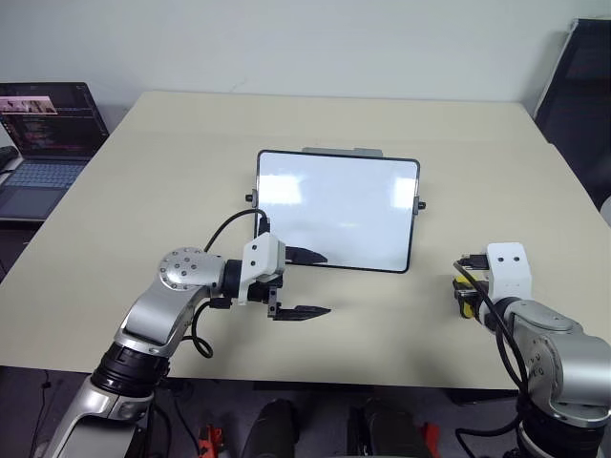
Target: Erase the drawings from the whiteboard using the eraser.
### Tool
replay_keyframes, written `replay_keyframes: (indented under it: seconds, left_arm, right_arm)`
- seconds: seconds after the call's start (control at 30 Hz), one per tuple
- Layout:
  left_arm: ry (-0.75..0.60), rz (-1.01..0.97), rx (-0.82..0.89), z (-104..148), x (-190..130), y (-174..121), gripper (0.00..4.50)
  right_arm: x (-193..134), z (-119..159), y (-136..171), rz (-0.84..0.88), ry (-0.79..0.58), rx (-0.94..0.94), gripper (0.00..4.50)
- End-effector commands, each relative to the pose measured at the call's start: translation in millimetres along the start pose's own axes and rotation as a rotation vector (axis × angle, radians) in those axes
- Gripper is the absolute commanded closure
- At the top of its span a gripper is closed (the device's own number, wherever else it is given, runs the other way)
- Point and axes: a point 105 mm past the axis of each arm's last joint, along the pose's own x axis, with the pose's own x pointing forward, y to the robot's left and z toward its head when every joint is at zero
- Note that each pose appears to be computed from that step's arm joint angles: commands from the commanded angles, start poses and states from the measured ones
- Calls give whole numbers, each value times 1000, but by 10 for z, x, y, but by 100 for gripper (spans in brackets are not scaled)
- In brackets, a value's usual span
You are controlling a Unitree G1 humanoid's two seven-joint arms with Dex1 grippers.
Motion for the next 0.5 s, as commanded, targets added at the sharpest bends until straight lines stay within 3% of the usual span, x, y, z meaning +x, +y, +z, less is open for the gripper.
replay_keyframes:
  seconds: [0.03,0.5]
  left_arm:
    - [-17,-32,49,76,21,-13,0]
    - [-24,-40,62,116,28,-35,0]
  right_arm:
    - [-23,37,-6,4,-14,-2,342]
    - [48,32,76,42,10,4,342]
